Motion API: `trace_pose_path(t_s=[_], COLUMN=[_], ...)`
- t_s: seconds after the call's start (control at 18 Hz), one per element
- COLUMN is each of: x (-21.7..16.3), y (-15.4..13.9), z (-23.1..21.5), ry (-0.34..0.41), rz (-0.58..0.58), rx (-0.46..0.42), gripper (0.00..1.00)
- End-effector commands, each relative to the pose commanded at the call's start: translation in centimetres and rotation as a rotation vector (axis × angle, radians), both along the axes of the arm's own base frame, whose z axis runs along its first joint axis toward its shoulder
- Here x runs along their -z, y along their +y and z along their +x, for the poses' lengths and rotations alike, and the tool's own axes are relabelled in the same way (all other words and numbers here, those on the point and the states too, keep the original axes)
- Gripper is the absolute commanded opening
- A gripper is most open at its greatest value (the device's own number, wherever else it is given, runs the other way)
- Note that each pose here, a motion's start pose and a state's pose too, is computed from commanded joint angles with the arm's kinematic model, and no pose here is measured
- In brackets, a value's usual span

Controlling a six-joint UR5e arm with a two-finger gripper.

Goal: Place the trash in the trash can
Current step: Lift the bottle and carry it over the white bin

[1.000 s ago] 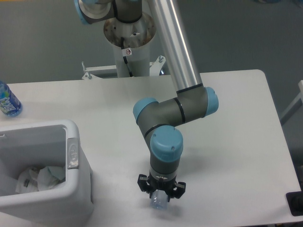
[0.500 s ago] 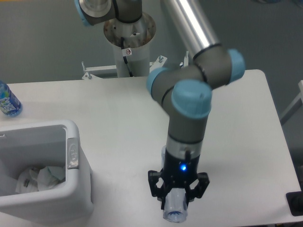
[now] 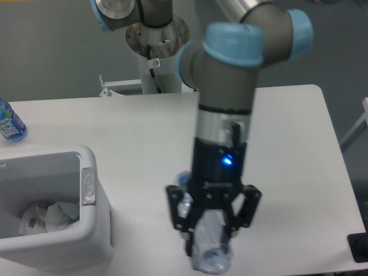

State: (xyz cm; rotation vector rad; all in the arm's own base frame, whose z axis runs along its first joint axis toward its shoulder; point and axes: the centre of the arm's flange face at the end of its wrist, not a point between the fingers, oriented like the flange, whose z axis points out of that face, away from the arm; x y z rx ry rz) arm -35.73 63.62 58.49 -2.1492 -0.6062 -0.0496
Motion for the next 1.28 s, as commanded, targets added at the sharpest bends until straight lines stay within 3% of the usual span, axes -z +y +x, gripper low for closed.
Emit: trace_pose_path(t_s=[0.67,1.0,1.06,1.17,1.28], x=[-0.5,3.5,4.0,4.4,4.7], y=[5.8,8.4,8.6,8.7,8.3], z=[13.5,16.9,17.1,17.0,17.2], ry=[-0.009,-0.033,-0.038,-0.036,-0.042], rz=[0.027,-0.014,-0.020,-0.026,-0.036], rx=[0.180,0.244,0.247,0.250,0.251], gripper=[0.59,0.60,0.63,0.99,1.00])
